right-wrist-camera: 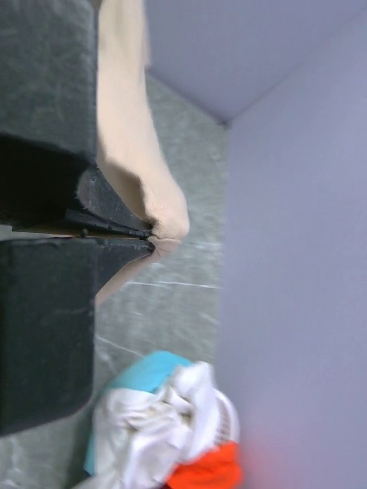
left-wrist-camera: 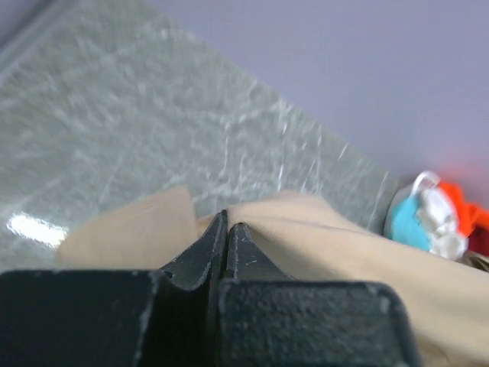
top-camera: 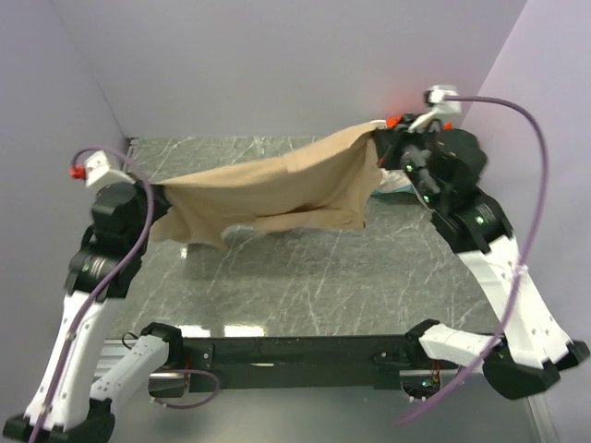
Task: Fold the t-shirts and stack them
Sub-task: Flatten the tshirt out
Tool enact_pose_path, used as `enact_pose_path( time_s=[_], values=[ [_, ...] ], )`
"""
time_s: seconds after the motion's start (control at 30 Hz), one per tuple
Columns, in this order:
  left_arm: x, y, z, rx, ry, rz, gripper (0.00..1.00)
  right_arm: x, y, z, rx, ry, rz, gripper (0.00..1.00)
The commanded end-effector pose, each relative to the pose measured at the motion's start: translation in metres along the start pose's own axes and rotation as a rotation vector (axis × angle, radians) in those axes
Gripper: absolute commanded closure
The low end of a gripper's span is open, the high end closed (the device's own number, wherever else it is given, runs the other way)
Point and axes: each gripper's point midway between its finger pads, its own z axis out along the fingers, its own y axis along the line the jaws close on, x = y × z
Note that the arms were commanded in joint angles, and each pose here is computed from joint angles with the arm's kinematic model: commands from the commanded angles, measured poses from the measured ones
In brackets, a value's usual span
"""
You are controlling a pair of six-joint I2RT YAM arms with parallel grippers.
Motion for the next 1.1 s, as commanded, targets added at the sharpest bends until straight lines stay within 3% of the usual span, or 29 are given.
enact_pose_path(
  time_s=[0.0, 0.17, 0.27, 0.37, 0.57, 0.6, 0.63, 0.7, 0.73, 0.77, 0.8, 0.87, 0.93, 1.07],
  values=[
    [-0.066, 0.0, -0.039, 0.014, -0.237, -0.037, 1.0, -0.083, -0.005, -0.038, 0.035, -0.296, 0.01, 1.0],
    [-0.101, -0.007, -0.062, 0.048, -0.339, -0.029, 1.0, -0.132, -0.014, -0.071, 0.092, -0.452, 0.025, 1.0],
    [-0.096, -0.019, -0.05, 0.083, -0.316, 0.008, 1.0, -0.141, -0.014, -0.065, 0.106, -0.475, 0.005, 1.0],
    [-0.063, -0.025, 0.0, 0.039, -0.204, 0.062, 1.0, -0.128, -0.018, -0.029, 0.142, -0.415, -0.044, 1.0],
    [-0.009, -0.019, 0.111, -0.067, 0.008, 0.19, 0.97, -0.06, -0.048, 0.087, 0.18, -0.149, -0.048, 1.0],
    [-0.003, -0.016, 0.127, -0.063, 0.045, 0.183, 0.94, -0.028, -0.059, 0.116, 0.199, -0.05, -0.053, 1.0],
    [-0.008, -0.02, 0.14, -0.024, 0.073, 0.152, 0.78, -0.03, -0.058, 0.127, 0.18, -0.039, -0.055, 1.0],
    [0.018, -0.011, 0.177, -0.06, 0.172, 0.167, 0.68, -0.004, -0.063, 0.159, 0.18, 0.054, -0.087, 1.0],
    [0.013, -0.017, 0.183, -0.053, 0.192, 0.186, 0.46, 0.005, -0.059, 0.169, 0.151, 0.093, -0.097, 0.97],
    [0.028, -0.01, 0.199, -0.09, 0.245, 0.2, 0.35, 0.014, -0.058, 0.177, 0.145, 0.129, -0.098, 0.85],
    [0.03, -0.01, 0.203, -0.099, 0.262, 0.202, 0.28, 0.048, -0.065, 0.191, 0.157, 0.232, -0.098, 0.45],
    [0.035, -0.01, 0.203, -0.105, 0.303, 0.197, 0.19, 0.056, -0.063, 0.195, 0.159, 0.273, -0.074, 0.22],
    [0.051, -0.001, 0.195, -0.116, 0.345, 0.191, 0.15, 0.072, -0.059, 0.192, 0.15, 0.31, -0.066, 0.16],
    [0.078, 0.032, 0.155, -0.204, 0.41, 0.155, 0.09, 0.095, -0.033, 0.155, 0.048, 0.334, -0.06, 0.14]
  ],
)
